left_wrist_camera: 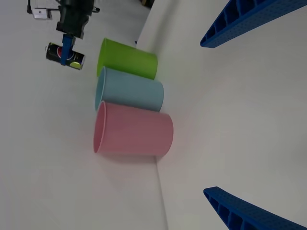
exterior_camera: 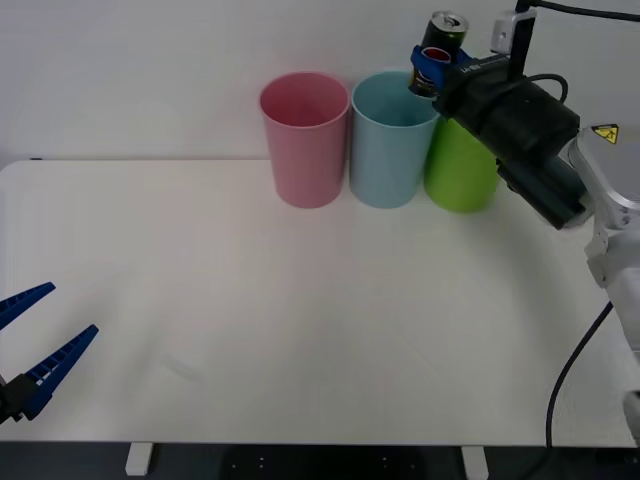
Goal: Grasp the object on the table and drop it into the matching bin: aluminum can to the light blue bin, PET bottle to the pink bin.
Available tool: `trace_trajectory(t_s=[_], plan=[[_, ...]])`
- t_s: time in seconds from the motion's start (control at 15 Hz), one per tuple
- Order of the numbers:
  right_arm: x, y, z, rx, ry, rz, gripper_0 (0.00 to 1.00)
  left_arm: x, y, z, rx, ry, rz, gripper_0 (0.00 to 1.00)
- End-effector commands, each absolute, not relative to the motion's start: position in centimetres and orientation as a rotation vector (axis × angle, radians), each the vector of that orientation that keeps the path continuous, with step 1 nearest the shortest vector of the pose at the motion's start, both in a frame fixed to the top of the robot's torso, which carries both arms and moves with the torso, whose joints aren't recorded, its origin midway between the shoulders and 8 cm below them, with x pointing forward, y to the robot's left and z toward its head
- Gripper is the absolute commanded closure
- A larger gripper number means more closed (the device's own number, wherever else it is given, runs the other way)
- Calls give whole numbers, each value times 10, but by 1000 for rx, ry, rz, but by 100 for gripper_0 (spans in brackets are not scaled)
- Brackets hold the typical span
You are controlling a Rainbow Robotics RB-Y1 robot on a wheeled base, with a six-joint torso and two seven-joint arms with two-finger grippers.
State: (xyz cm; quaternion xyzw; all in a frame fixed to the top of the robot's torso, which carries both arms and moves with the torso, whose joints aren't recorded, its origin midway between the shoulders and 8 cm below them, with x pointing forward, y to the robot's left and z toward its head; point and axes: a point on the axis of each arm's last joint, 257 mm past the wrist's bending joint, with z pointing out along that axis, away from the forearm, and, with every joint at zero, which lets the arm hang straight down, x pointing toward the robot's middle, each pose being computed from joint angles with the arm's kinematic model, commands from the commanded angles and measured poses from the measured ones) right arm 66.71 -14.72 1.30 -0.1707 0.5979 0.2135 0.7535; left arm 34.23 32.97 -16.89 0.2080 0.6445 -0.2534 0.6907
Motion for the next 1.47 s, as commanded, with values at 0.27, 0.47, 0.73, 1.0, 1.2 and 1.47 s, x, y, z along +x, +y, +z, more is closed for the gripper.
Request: trace_trajectory(t_s=[0.27, 0.47, 0.73, 1.0, 1.2, 1.47], plan=[[702, -129, 4, -374, 1362, 430, 100, 342, 330, -169, 465, 1441, -567, 0], [717, -122, 5, -360, 1383, 421, 100, 342, 330, -169, 465, 1441, -567, 0], [724, -120, 6, -342, 1388, 395, 100, 342, 330, -169, 465, 1441, -567, 0], [724, -120, 5, -349, 1388, 388, 99, 342, 330, -169, 465, 1441, -567, 0], [724, -120, 7, -359, 1383, 375, 0, 342, 330, -169, 465, 1441, -567, 0], [724, -120, 6, -374, 1378, 359, 0, 342, 330, -169, 465, 1441, -567, 0]])
